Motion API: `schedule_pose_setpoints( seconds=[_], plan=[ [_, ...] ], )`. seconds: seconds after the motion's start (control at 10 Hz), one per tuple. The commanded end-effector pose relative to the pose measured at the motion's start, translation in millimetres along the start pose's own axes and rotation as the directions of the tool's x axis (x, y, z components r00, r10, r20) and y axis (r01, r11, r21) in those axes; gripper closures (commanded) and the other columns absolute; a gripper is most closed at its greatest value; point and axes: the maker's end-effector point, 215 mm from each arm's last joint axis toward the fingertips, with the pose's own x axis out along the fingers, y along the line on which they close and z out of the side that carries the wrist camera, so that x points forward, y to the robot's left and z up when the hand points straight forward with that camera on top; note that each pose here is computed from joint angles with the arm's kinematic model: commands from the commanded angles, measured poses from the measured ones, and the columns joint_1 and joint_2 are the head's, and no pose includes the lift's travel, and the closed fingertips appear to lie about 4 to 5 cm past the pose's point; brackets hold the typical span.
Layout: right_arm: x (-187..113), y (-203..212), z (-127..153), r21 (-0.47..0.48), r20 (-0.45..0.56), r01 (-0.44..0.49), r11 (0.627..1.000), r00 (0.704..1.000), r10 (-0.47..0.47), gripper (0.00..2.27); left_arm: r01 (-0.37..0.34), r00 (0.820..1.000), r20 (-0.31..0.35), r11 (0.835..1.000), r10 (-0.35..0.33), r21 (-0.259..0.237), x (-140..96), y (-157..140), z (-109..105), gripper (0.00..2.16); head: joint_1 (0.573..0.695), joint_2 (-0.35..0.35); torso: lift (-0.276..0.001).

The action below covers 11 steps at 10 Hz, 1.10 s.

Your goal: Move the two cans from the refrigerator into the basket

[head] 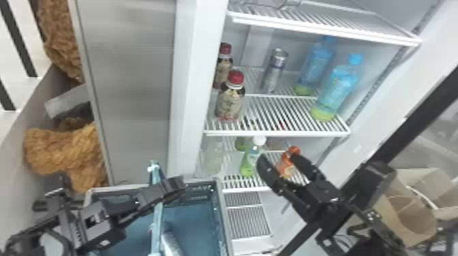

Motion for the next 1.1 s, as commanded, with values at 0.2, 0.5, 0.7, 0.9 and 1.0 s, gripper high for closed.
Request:
schedule_pose_setpoints(
  seconds=[0.2, 0.5, 0.7, 0.9, 1.0],
  plan=[
    [4.7, -19.2, 27.9, -0.029, 0.072, 0.051, 0.998, 0.996, -0.048, 0.13, 0.007, 1.0, -0.001, 1.0, -0.007, 0.016, 4.4, -4.7, 5.3, 1.19, 0.695, -0.347, -0.031],
    [23.0, -46.2, 42.5, -0.072, 0.109, 0.11, 0.991, 0.989, -0.102, 0.13, 0.011, 1.0, -0.002, 1.0, -0.011, 0.014, 5.1, -5.7, 4.7, 1.19, 0.695, -0.35, -0.031],
    [37.9, -63.8, 47.8, -0.085, 0.124, 0.14, 0.987, 0.984, -0.129, 0.13, 0.011, 1.0, -0.003, 1.0, -0.011, 0.011, 5.0, -5.1, 4.0, 1.19, 0.695, -0.35, -0.031],
    [52.2, -78.5, 51.6, -0.084, 0.132, 0.169, 0.982, 0.979, -0.157, 0.13, 0.011, 1.0, -0.001, 1.0, -0.011, 0.015, 5.5, -5.6, 5.5, 1.19, 0.695, -0.35, -0.031],
    [59.7, -85.7, 53.0, -0.078, 0.135, 0.18, 0.981, 0.976, -0.168, 0.13, 0.013, 1.0, -0.001, 1.0, -0.013, 0.014, 5.6, -6.1, 5.6, 1.19, 0.695, -0.35, -0.031]
  ],
)
